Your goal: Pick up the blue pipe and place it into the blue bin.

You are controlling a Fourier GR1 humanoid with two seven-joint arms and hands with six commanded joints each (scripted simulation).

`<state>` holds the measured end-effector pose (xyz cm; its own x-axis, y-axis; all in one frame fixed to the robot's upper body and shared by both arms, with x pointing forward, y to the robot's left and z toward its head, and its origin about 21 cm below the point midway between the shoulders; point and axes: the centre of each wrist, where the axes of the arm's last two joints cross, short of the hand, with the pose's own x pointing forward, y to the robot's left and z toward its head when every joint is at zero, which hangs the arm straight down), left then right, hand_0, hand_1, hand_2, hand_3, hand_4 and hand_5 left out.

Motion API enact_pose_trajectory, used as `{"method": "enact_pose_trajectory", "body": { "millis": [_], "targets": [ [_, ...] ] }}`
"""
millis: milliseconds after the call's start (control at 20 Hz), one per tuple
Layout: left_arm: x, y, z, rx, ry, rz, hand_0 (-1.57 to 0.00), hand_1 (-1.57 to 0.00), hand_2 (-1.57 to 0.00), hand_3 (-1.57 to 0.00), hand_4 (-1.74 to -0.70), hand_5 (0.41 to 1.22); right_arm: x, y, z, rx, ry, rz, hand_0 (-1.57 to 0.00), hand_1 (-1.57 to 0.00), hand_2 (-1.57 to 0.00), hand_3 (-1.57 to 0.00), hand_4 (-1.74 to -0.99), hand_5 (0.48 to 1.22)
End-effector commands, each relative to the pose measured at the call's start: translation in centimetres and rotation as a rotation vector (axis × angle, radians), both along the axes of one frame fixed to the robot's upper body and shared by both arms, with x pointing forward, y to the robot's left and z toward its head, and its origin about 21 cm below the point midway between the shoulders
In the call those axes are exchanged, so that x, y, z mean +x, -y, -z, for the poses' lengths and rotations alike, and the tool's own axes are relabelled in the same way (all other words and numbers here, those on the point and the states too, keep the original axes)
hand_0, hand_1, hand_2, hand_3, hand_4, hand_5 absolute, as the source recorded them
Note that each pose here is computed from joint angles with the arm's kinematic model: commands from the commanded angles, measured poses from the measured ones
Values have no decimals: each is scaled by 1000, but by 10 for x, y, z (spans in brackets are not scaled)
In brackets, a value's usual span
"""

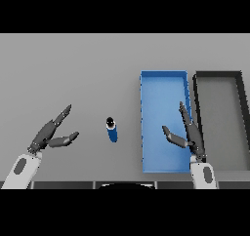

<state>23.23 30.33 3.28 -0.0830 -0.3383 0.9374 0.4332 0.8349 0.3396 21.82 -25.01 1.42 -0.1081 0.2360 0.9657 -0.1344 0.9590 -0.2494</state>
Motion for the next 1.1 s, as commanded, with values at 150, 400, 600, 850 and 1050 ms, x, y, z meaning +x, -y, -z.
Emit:
{"method": "enact_pose_trajectory", "body": {
  "millis": [150, 400, 600, 850, 1050],
  "targets": [
    [-5, 19, -3, 40, -80, 105, 1, 1, 1, 1, -1063, 498, 6, -2, -2, 2, 23, -8, 1, 1, 1, 1, -1233, 604],
    [-9, 56, 7, 44, -102, 224, 1, 1, 1, 1, -1097, 454, 2, 3, 2, 0, 40, -6, 1, 1, 1, 1, -1257, 617],
    [-5, 79, 19, 20, -114, 268, 1, 1, 1, 1, -1117, 446, -2, -2, 4, 18, 22, -18, 1, 1, 1, 1, -1270, 617],
    [7, 109, 33, -6, -143, 289, 1, 1, 1, 1, -1114, 450, -6, -1, 3, 26, 24, 0, 1, 1, 1, 1, -1276, 609],
    [16, 130, 46, 2, -150, 298, 1, 1, 1, 1, -1095, 441, -7, 2, 4, 22, 19, 7, 1, 1, 1, 1, -1266, 598]
  ]
}}
